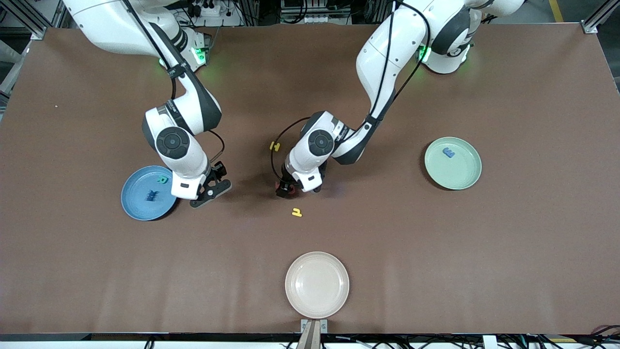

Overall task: Sort uppercase to blue plate, lowercase to green plate
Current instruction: 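Close the left gripper on the pink letter m and lift it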

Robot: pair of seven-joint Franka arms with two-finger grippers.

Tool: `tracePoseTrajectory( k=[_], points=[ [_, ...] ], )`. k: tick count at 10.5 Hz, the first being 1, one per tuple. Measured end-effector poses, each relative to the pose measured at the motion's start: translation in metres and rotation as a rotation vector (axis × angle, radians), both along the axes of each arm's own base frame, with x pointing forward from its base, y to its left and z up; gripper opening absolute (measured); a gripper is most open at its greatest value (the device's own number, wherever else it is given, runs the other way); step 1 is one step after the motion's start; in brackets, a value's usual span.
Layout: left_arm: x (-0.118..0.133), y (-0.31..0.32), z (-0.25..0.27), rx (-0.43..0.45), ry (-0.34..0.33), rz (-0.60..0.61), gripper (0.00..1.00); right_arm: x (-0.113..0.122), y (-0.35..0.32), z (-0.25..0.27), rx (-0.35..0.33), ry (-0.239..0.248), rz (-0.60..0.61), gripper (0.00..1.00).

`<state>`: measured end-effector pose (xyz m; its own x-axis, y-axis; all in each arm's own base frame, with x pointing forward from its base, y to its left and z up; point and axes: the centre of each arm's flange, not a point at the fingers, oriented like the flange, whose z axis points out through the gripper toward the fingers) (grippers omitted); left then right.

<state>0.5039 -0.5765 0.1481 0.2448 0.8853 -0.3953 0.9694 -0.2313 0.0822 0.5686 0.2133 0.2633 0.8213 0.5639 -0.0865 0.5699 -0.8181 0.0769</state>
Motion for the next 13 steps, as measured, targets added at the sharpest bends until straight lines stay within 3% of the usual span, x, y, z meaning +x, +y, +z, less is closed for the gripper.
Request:
tracePoseTrajectory(
  k=[1,6,10,13],
  points=[
    [0.0,0.0,0.0,0.0,0.0,0.0,0.99,0.0,0.0,0.0,0.0,0.0,0.0,0.78],
    [0.012,0.001,0.012,-0.015,-0.024,0.013,0.33,0.0,0.0,-0.001,0.001,-0.001,0.0,0.78],
    [0.012,0.001,0.013,-0.011,-0.015,0.008,0.3,-0.001,0.0,-0.002,0.003,-0.004,0.001,0.78],
    [0.004,-0.002,0.021,0.018,0.045,-0.029,0.3,-0.001,-0.001,-0.002,0.003,-0.005,0.002,0.78]
  ],
)
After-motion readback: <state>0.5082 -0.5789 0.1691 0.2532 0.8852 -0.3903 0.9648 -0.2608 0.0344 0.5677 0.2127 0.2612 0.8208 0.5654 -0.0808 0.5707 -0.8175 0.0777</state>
